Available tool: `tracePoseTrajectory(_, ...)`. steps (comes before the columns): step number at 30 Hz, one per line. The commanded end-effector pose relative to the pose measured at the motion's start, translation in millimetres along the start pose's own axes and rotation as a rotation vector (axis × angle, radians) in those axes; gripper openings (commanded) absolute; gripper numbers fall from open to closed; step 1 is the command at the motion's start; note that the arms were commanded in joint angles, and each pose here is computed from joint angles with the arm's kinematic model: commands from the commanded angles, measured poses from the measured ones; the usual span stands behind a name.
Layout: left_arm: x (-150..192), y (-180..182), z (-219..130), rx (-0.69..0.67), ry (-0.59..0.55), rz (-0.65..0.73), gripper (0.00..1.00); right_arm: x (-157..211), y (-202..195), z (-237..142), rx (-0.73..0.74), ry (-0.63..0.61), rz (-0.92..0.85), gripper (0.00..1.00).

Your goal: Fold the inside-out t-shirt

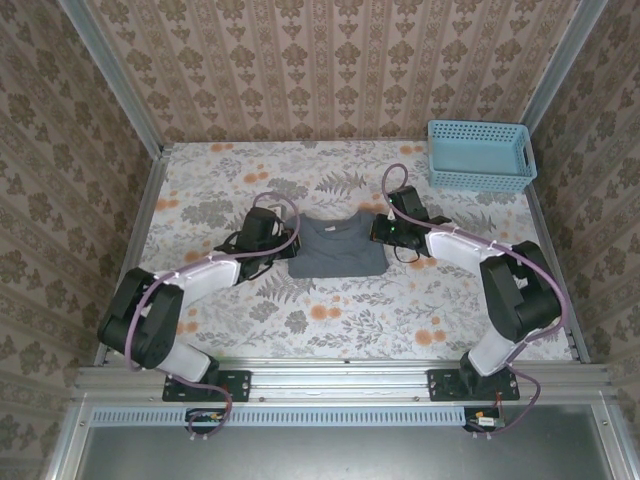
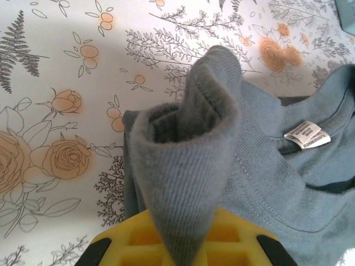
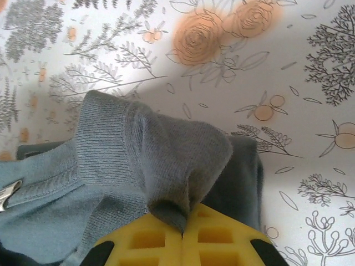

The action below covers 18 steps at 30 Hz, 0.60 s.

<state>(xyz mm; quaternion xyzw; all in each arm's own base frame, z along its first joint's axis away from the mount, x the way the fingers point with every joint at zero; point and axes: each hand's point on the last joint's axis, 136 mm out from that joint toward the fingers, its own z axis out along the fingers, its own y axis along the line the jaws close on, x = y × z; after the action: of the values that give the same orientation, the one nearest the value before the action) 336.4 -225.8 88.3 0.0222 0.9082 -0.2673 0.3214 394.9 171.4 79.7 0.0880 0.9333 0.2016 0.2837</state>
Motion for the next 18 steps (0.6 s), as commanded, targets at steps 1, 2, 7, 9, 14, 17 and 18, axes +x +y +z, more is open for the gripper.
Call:
tracePoseTrajectory(1,-13,0,8,0.007,-0.011,0.004,0.06,-12,-21,4,0.101,-0.027,0.018,0.00)
tracePoseTrajectory(2,-11,3,11,-0.005,0.001,-0.001,0.08,-11,-24,6,0.113,-0.022,0.020,0.00)
tracePoseTrajectory(7,-4,17,21,-0.068,0.066,-0.021,0.20,-10,-29,11,0.137,-0.008,0.016,0.00)
tracePoseTrajectory(9,-5,26,18,-0.116,0.075,-0.037,0.26,-13,-26,8,0.138,-0.009,0.002,0.15)
tracePoseTrajectory(14,-21,38,-18,-0.261,0.074,-0.051,0.50,-28,-25,-27,0.200,-0.047,-0.058,0.52)
tracePoseTrajectory(17,-33,23,-46,-0.282,0.031,-0.007,0.57,-30,-21,-51,0.251,-0.064,-0.139,0.65)
tracePoseTrajectory(18,-35,14,-52,-0.269,0.016,0.014,0.60,-28,-16,-56,0.255,-0.060,-0.164,0.66)
